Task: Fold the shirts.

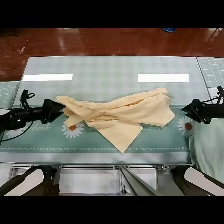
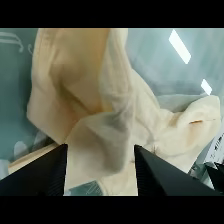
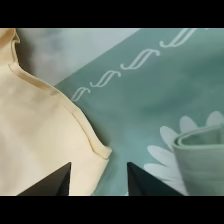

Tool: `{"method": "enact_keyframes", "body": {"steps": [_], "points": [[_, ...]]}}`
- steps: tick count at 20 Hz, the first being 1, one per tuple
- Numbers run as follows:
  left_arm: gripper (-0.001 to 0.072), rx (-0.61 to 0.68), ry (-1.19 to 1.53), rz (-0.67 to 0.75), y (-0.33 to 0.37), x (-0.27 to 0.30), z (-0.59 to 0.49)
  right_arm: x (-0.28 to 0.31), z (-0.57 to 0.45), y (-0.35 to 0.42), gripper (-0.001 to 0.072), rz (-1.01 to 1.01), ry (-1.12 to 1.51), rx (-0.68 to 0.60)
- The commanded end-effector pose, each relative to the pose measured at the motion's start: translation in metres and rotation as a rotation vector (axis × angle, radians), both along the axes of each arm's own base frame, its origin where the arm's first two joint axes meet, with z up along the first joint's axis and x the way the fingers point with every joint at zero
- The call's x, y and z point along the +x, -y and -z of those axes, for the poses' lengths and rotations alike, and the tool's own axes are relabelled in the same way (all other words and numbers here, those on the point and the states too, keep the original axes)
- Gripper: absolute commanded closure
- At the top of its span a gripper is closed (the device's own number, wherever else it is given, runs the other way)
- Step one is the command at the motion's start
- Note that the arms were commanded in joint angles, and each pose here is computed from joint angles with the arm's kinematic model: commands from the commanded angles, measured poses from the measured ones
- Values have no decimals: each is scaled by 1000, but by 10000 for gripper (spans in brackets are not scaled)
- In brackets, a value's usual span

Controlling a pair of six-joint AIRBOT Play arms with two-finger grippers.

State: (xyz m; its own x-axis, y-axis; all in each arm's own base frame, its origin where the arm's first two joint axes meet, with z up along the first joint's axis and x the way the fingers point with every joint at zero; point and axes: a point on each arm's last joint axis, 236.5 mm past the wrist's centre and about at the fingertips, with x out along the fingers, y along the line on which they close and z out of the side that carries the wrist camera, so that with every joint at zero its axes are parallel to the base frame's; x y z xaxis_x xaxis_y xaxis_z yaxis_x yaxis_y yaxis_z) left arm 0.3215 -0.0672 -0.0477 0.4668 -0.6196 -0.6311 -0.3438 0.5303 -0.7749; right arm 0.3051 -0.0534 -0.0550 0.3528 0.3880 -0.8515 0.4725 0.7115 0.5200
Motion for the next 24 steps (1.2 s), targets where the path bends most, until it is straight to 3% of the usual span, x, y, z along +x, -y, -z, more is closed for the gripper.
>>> {"method": "enact_keyframes", "body": {"steps": [1,3,4,5,13,19,20,22,24], "points": [[199,34,46,26,14,29,8,-10,1,-9,304,-31,-30,28],[241,41,74,68,22,42,1,-25,8,-4,304,-65,-87,-6],[419,41,81,84,26,46,-2,-32,11,-1,304,-79,-117,-23],[696,40,86,95,28,48,-3,-37,13,-1,304,-87,-136,-28],[687,30,86,118,33,46,-6,-40,44,-55,304,-99,-157,86],[687,25,84,124,34,45,-6,19,39,-89,311,-76,-37,157],[687,25,85,123,34,45,-6,27,39,-97,370,-95,-28,159],[687,10,102,124,29,50,-17,34,30,-125,681,-181,-15,178],[687,-31,161,159,23,60,-53,51,-3,-140,684,-303,74,143]]}}
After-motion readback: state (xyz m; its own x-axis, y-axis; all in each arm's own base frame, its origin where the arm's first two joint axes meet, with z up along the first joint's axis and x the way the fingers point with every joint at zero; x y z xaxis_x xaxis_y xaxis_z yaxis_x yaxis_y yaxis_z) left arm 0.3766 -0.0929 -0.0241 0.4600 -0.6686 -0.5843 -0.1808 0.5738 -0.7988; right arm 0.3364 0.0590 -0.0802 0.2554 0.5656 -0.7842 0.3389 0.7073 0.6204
